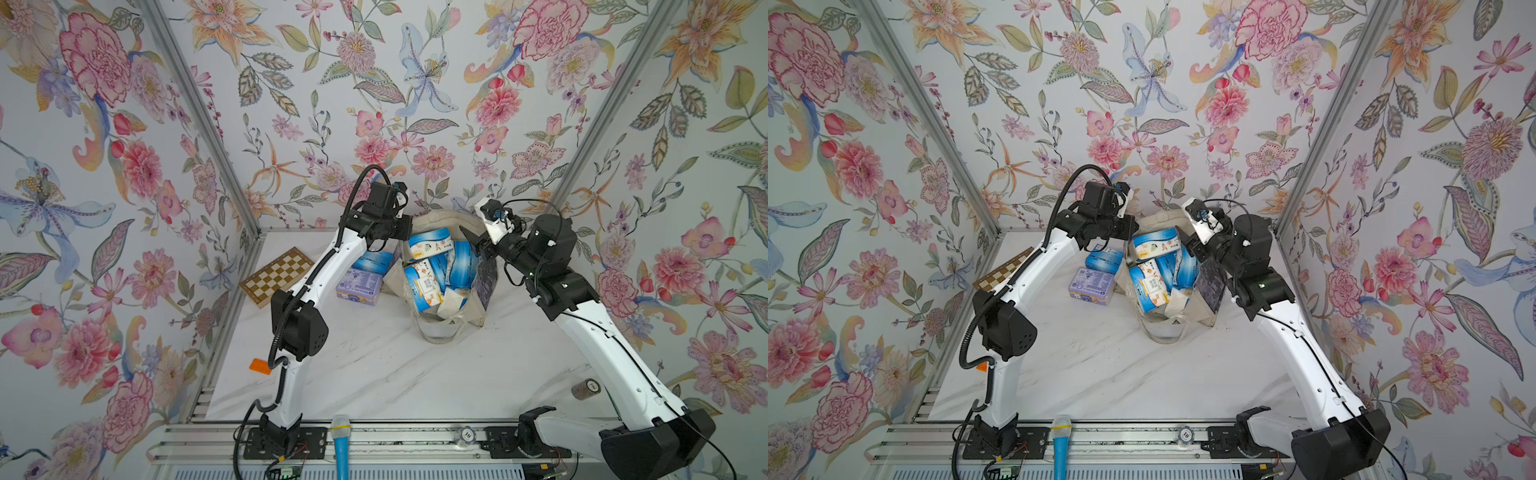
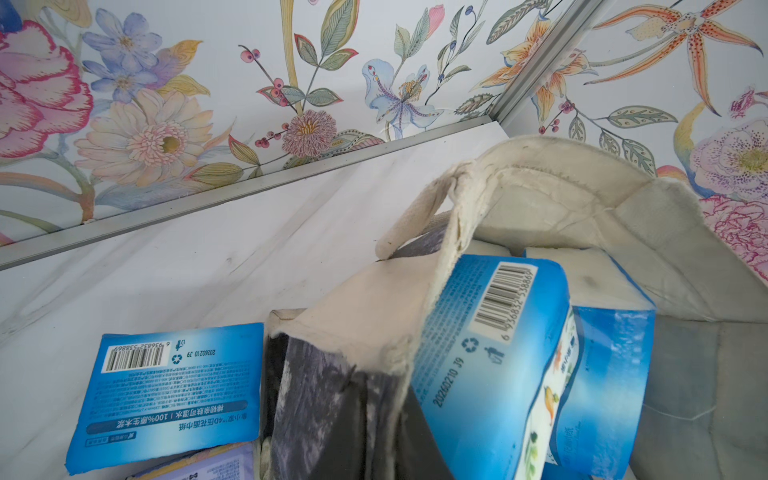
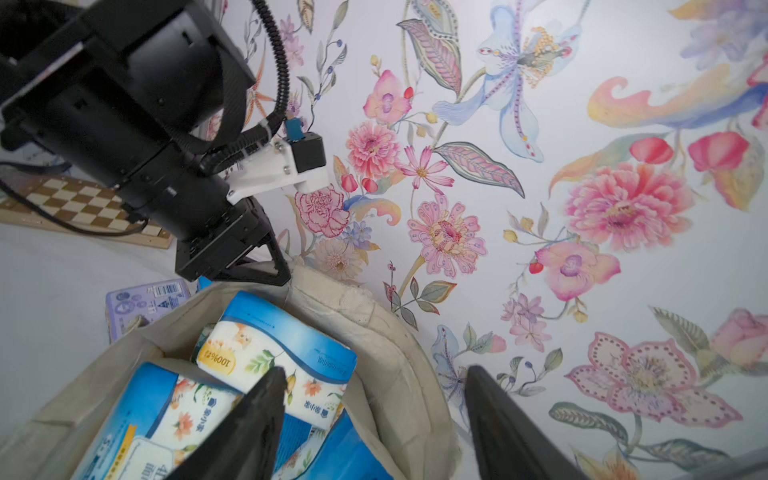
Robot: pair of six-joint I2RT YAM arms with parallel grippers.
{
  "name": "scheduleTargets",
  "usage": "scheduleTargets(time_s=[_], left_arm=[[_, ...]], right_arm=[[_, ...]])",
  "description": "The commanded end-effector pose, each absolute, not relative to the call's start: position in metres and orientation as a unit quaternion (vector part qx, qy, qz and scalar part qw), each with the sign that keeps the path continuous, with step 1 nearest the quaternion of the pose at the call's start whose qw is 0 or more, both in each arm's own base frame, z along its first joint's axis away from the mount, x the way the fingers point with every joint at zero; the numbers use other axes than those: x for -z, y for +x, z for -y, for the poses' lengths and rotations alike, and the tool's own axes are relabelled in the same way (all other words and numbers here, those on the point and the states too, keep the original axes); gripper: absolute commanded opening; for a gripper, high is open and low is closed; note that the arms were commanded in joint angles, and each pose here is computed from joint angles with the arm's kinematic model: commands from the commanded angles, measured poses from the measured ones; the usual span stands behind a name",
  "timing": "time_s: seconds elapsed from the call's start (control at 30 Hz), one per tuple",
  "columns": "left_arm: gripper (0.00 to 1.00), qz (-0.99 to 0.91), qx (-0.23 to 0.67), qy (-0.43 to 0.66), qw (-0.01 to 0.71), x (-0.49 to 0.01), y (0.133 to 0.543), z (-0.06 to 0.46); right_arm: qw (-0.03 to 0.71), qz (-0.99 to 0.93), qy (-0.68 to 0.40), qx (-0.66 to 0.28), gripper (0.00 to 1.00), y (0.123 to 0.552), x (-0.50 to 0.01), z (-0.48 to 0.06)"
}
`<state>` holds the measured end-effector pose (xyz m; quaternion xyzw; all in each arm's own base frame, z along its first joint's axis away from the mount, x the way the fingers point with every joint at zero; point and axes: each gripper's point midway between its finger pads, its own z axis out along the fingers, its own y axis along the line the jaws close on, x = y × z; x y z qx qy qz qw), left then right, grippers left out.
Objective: Put tissues into the canvas bag
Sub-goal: Place the pack of facial tissues in the canvas bag, then adjust the canvas bag at the center of the board.
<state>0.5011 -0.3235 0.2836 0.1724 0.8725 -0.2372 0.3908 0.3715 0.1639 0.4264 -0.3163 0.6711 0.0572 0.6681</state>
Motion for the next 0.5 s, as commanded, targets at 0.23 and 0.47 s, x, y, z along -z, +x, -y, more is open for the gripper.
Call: scheduleTargets(time_s=[0.23, 0.47], left_arm=[[0.15, -0.881, 0.213, 0.163, 0.390, -0.277, 0.512, 0.310], [0.15, -0.882, 0.213, 0.165, 0.386, -0.273, 0.511, 0.310]], right_arm=[[0.470, -0.862, -0.069, -0.179, 0.65, 0.346, -0.351, -0.126], [0.405, -0.882, -0.037, -0.239, 0.58, 0.351, -0.322, -0.137]])
